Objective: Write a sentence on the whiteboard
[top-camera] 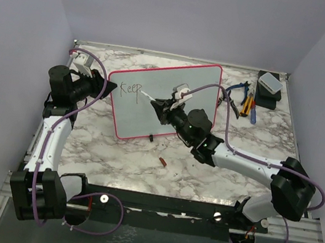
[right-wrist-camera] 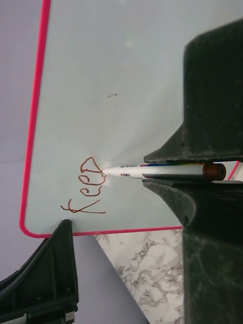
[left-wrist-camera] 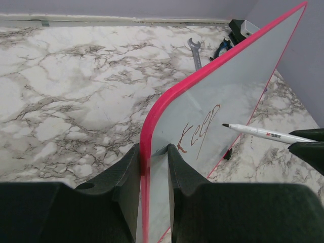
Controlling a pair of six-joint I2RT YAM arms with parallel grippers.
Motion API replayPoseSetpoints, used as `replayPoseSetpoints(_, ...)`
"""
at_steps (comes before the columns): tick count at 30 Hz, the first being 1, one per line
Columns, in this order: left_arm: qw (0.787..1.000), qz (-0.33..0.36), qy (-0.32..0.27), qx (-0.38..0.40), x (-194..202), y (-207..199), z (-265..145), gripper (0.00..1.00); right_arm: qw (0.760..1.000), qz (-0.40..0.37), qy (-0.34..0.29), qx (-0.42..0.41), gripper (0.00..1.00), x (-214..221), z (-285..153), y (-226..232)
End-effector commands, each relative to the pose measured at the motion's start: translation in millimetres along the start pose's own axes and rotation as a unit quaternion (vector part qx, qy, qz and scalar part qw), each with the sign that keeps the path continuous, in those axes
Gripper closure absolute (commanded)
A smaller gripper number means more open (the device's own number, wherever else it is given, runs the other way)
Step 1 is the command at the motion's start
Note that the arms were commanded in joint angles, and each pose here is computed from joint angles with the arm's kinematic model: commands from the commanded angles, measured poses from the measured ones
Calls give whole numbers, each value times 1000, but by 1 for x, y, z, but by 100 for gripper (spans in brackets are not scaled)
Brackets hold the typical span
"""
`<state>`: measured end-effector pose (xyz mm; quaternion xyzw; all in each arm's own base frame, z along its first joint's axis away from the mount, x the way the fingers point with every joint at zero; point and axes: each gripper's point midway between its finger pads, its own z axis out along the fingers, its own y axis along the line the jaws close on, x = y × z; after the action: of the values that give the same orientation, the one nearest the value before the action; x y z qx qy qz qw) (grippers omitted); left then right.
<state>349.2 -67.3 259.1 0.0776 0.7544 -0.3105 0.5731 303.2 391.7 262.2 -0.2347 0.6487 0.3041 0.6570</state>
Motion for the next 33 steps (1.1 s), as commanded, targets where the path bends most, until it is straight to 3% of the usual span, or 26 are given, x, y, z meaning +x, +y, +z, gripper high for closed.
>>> replayPoseSetpoints(1,1000,-8,11,-8,10,3,-3,85,999,-6,-25,28,99,-26,-18,-11)
replayPoseSetpoints(15,1000,-6,10,-8,9,3,-3,85,998,-14,-8,65,99,-10,-29,-36)
replayPoseSetpoints(33,1000,-7,12,-6,10,2,-3,86,997,-22,-1,67,99,-2,-7,-44)
